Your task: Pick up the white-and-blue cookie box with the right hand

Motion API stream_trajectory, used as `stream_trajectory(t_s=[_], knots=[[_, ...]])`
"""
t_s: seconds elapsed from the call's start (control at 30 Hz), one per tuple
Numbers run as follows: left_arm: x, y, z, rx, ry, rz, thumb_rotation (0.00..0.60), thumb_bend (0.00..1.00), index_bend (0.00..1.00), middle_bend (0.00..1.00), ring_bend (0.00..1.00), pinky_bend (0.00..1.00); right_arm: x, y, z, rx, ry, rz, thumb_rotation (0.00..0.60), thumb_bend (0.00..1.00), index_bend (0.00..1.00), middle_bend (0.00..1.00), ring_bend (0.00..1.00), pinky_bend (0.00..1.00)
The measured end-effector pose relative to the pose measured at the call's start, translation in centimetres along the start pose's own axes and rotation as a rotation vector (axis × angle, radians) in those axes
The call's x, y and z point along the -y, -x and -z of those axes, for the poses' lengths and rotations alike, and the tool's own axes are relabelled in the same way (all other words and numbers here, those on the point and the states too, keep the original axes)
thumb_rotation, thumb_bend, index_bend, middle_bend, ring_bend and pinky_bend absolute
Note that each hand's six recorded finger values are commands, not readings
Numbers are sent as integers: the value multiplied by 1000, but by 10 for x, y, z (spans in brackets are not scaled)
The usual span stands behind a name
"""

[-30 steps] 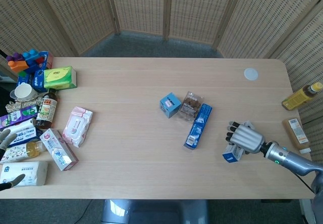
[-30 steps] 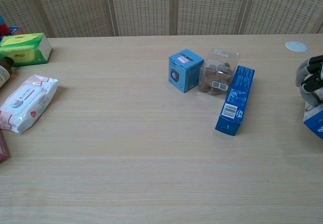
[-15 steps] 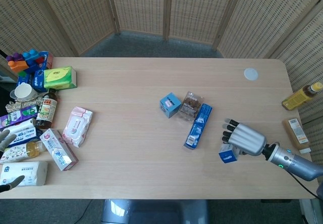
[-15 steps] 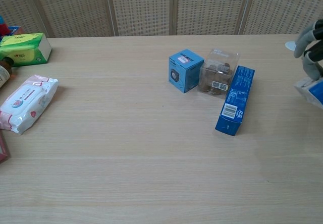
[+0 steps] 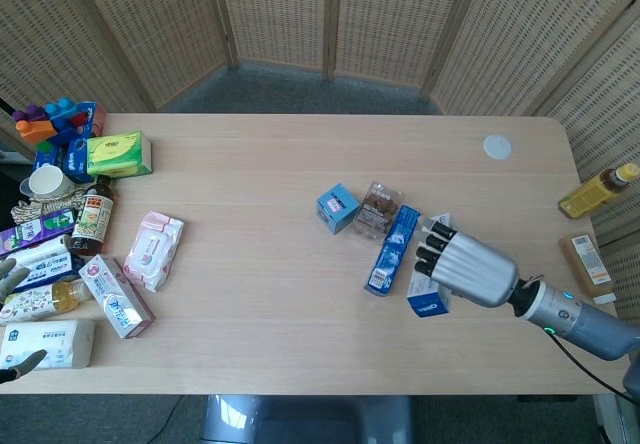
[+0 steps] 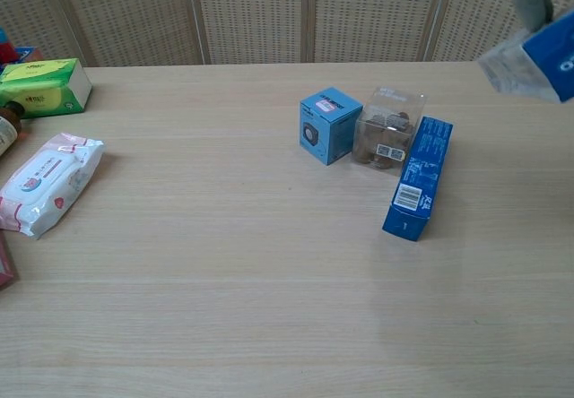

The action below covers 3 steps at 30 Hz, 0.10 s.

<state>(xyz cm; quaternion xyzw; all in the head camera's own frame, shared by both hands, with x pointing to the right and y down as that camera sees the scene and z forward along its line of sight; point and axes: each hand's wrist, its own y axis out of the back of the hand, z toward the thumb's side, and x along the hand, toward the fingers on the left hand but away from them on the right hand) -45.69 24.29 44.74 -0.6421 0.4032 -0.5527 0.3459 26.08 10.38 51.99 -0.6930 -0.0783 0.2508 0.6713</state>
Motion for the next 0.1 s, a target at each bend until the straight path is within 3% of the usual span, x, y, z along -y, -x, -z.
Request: stream_trajectory(t_s=[0.1], knots=[[1,0,0,1,-3,3,600,0,102,0,0,0,-19,10,5,10,-16,51,600,64,527,610,302,250]])
